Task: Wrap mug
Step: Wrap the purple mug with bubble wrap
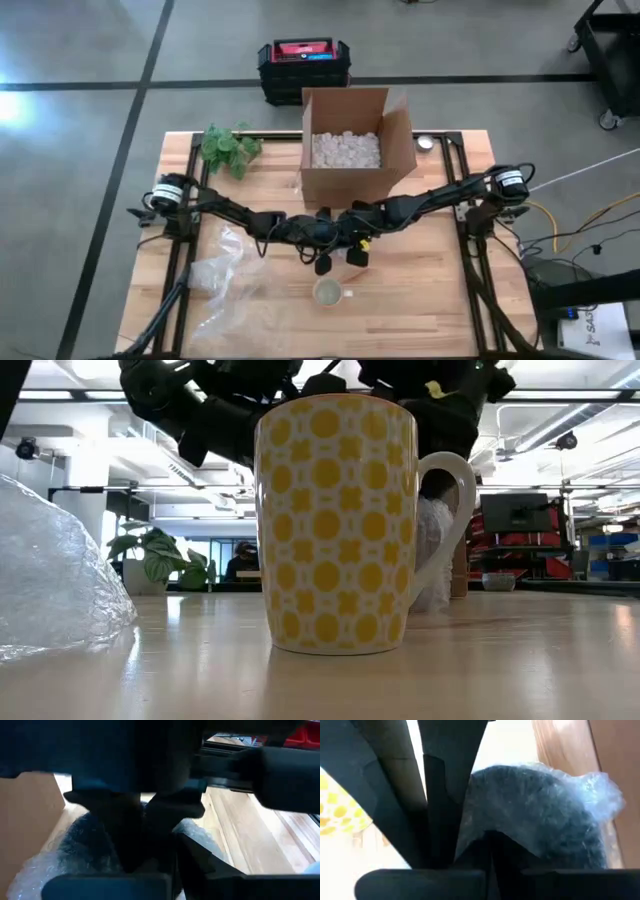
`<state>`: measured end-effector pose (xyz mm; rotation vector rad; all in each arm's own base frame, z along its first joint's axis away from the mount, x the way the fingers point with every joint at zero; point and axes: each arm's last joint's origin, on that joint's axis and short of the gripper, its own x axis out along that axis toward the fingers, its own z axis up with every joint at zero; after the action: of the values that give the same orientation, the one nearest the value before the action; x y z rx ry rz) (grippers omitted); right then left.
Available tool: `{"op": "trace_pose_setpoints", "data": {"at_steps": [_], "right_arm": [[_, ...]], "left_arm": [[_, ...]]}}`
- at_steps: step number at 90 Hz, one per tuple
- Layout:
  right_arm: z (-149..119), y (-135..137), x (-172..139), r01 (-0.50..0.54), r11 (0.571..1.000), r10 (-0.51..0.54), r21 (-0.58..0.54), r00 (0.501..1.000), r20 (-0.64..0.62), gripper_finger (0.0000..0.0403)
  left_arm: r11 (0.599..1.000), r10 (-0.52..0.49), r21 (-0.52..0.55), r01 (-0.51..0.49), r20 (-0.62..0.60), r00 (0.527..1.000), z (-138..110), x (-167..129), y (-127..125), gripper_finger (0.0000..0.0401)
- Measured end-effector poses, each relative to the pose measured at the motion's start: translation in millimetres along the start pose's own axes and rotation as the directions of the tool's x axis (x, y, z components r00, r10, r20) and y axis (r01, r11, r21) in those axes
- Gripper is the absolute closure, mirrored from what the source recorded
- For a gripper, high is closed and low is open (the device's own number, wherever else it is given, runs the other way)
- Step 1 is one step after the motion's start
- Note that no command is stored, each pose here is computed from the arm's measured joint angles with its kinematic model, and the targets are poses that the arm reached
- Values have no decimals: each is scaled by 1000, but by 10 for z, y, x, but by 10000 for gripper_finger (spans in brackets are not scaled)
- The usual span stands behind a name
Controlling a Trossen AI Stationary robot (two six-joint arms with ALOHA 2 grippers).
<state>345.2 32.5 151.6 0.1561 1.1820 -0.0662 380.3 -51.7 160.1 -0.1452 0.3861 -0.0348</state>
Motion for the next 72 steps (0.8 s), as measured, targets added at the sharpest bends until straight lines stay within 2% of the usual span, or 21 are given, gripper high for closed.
{"op": "trace_pose_setpoints", "data": {"at_steps": [21, 29, 38, 58, 72], "right_arm": [[170, 26, -426, -11, 999, 13, -38, 999, 53, 400], [218, -25, -510, 29, 999, -26, -30, 994, 104, 400], [199, -105, -385, 62, 998, -61, -10, 994, 90, 400], [105, -137, 5, 69, 998, -69, -12, 998, 14, 401], [97, -135, 66, 60, 998, -60, -17, 998, -3, 401]], "left_arm": [[1000, -1, 0, 1, 0, 1000, -2, -1, 0, 401], [1000, -2, 0, 2, 0, 1000, -1, -1, 0, 401], [1000, -2, 0, 2, 0, 1000, -3, -1, 0, 401], [1000, 2, 4, -2, 3, 1000, -6, -1, 0, 401], [1000, 6, 12, -6, 6, 1000, -2, 0, 0, 401]]}}
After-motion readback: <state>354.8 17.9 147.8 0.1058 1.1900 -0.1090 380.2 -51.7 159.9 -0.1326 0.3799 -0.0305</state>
